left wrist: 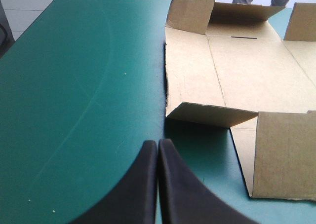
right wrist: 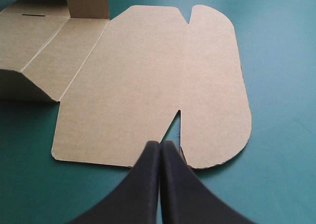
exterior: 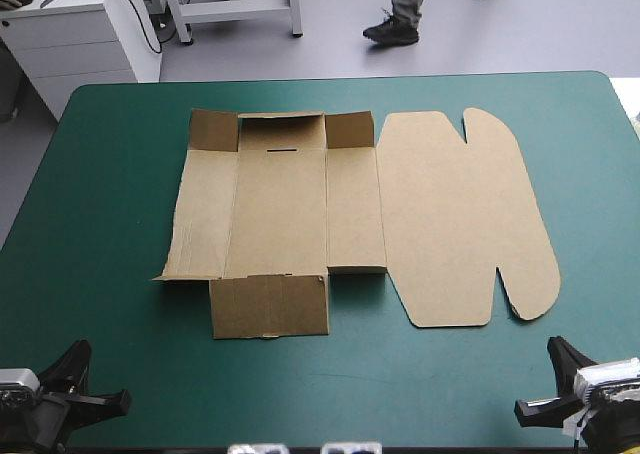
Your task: Fold the box
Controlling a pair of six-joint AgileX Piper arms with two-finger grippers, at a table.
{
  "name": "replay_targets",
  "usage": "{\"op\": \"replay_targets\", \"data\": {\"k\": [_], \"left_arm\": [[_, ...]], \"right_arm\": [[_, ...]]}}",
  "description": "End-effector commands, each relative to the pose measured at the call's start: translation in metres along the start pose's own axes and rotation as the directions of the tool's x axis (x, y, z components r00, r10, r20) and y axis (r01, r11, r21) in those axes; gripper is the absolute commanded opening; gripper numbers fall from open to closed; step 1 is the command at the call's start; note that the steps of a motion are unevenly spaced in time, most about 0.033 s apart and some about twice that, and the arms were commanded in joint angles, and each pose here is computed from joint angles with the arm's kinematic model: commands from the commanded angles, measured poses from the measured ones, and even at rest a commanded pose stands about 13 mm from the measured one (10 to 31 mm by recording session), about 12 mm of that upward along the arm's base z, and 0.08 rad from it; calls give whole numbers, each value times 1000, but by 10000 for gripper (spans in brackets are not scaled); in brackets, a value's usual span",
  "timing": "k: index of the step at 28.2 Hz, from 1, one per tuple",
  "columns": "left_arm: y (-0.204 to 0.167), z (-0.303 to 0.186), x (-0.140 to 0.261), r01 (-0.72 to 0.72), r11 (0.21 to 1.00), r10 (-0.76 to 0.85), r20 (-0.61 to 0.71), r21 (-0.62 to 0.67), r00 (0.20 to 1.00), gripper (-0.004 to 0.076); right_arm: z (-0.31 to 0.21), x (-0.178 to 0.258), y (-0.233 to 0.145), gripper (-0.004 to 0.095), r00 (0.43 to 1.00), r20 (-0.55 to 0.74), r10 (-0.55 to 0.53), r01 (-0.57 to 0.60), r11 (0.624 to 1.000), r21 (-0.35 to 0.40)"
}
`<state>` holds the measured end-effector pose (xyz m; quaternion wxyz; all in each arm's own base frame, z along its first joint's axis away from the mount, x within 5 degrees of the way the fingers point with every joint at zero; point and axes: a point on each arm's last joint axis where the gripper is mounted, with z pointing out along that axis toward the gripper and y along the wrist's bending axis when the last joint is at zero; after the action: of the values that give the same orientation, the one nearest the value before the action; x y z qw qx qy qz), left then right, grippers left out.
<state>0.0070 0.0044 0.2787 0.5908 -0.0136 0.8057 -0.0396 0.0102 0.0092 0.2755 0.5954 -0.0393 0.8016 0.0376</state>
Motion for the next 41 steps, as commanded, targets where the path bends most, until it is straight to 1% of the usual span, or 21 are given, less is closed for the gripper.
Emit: {"op": "replay_targets", "data": {"k": [1, 10, 13, 16, 21, 25, 29, 32, 36, 41], "left_arm": [[-1, -6, -12, 11, 1000, -12, 103, 16, 995, -8], [-1, -6, -11, 11, 1000, -13, 101, 16, 995, -8], [-3, -7, -17, 21, 999, -23, 92, 26, 996, -8], [-5, -7, -33, 22, 999, -24, 79, 26, 997, -8], [-7, 4, -73, 0, 1000, 0, 29, -2, 1000, -8], [-12, 27, -106, -27, 1000, 27, -27, -10, 999, -8], [-16, 64, -131, -61, 998, 60, -80, -15, 995, -8], [-18, 93, -136, -65, 998, 62, -158, -16, 985, -8], [-20, 132, -132, -69, 998, 62, -266, -16, 962, -7], [-29, 171, -133, -65, 996, 83, -340, 65, 937, 17]], "right_arm": [[-9, -12, 0, -20, 992, 122, -4, 3, 1000, 11], [-9, -12, 0, -20, 992, 122, -4, 3, 1000, 11], [-9, -12, 0, -20, 992, 122, -4, 3, 1000, 11], [-9, -12, 0, -20, 992, 122, -4, 3, 1000, 11], [-8, -11, 0, -20, 993, 121, -4, 2, 1000, 11], [-8, -11, 0, -20, 993, 121, -4, 2, 1000, 11], [-8, -11, 0, -20, 993, 121, -4, 2, 1000, 11], [-8, -11, 0, -20, 993, 121, -4, 2, 1000, 11], [-8, -11, 0, -20, 993, 121, -4, 2, 1000, 11], [-8, -11, 0, -19, 993, 121, -4, 2, 1000, 11]]}}
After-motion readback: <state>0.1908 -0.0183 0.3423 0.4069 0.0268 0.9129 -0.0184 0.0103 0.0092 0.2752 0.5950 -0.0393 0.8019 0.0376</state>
